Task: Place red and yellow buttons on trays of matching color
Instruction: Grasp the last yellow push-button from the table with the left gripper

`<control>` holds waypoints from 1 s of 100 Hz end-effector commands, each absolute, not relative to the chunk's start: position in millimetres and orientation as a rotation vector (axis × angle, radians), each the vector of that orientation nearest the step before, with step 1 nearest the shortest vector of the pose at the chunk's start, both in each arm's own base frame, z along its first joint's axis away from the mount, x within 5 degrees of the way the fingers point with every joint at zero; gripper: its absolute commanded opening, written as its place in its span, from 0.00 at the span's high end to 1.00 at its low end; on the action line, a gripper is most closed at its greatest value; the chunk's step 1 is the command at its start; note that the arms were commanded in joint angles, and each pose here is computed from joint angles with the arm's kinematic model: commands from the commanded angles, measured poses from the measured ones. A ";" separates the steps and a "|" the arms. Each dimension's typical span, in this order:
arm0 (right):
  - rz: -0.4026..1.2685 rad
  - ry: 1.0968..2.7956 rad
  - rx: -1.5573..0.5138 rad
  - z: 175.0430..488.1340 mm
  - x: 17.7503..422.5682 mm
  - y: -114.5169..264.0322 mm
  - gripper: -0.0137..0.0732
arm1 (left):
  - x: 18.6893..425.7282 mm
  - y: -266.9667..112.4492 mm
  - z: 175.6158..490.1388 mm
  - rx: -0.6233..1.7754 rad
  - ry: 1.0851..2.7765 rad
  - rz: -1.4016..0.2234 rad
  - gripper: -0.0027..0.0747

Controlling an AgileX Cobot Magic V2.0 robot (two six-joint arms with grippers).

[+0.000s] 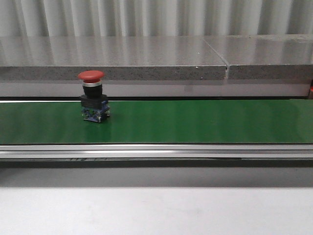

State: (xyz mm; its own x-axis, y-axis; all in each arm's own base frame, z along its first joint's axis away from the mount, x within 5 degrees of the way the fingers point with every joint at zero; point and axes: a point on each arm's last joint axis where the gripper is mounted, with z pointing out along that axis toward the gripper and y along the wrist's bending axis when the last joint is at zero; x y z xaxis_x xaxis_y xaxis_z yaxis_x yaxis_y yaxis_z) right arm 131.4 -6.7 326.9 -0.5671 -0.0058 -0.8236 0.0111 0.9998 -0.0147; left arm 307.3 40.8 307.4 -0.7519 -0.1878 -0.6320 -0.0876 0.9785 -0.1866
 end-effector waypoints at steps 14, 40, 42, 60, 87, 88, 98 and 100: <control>-0.041 2.086 -0.007 339.9 133.2 -7.3 0.92 | 303.0 26.2 300.0 -0.164 2.361 -0.189 0.99; -0.041 2.086 -0.007 339.9 133.2 -7.3 0.92 | 312.8 26.3 278.8 -0.188 2.412 -0.207 0.99; -0.041 2.086 -0.007 339.9 133.2 -7.3 0.92 | 313.9 26.4 276.6 -0.190 2.418 -0.208 0.99; -0.041 2.086 -0.007 339.9 133.2 -7.3 0.92 | 320.5 26.8 258.2 -0.198 2.489 -0.223 0.97; -0.041 2.086 -0.007 339.9 133.2 -7.3 0.92 | 320.4 22.6 261.1 -0.175 2.523 -0.249 0.16; -0.041 2.086 -0.007 339.9 133.2 -7.3 0.92 | 320.2 22.5 261.1 -0.174 2.525 -0.250 0.14; -0.041 2.086 -0.007 339.9 133.2 -7.3 0.92 | 320.1 16.0 267.4 -0.145 2.506 -0.255 0.08; -0.041 2.086 -0.007 339.9 133.2 -7.3 0.92 | 319.6 14.0 269.5 -0.137 2.497 -0.255 0.10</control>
